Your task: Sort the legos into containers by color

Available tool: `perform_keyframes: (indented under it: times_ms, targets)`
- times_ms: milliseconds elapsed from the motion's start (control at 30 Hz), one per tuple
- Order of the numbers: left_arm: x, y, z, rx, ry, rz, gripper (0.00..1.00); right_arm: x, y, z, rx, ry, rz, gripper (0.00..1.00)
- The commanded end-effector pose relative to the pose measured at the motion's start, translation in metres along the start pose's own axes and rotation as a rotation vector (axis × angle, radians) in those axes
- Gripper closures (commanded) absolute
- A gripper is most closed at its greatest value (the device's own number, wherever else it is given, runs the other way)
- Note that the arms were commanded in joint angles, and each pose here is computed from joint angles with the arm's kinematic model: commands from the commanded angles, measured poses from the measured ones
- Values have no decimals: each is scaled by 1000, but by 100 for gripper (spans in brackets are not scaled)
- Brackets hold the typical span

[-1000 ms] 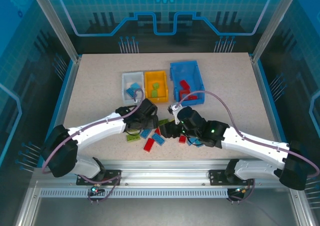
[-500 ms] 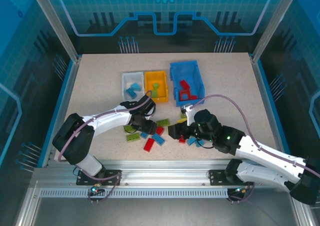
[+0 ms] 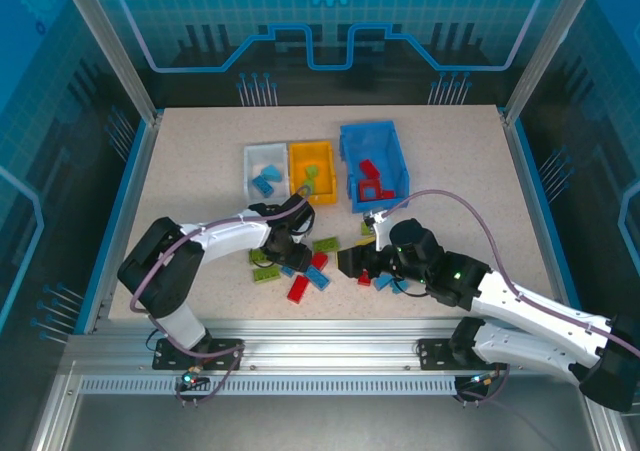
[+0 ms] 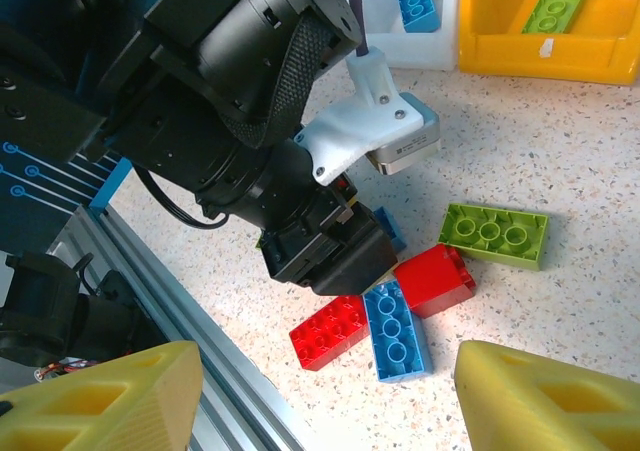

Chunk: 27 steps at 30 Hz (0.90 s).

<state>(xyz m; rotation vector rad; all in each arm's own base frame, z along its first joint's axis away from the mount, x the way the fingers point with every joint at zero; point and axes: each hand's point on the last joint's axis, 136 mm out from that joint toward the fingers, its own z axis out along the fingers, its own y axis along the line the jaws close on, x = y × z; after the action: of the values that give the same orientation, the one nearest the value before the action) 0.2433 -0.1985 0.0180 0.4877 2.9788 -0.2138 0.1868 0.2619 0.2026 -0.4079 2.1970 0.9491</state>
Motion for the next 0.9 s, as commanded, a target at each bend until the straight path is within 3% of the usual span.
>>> perform_keyframes:
  times_ms: [0, 100, 233, 400, 567, 700, 867]
  targets:
    - [-5, 0, 3, -35, 5, -6, 51, -5, 1, -1, -17, -25, 17, 31]
    - [-9, 3, 2, -63, -21, -28, 59, -6, 1, -1, -19, -29, 18, 31]
    - [-32, 10, -30, -98, -164, -65, 70, -9, 4, 0, -29, -35, 15, 31]
    - [-76, 27, -93, -43, -343, -168, 72, -24, 14, 7, -57, -45, -7, 30]
    - [-127, 71, -137, -43, -442, -291, 73, -56, 29, 26, -70, -66, -26, 29]
    - [-170, 107, -141, 2, -496, -416, 73, -89, 44, 48, -80, -91, -47, 30]
    - [-214, 139, -118, 52, -488, -526, 74, -120, 59, 74, -92, -100, -41, 31]
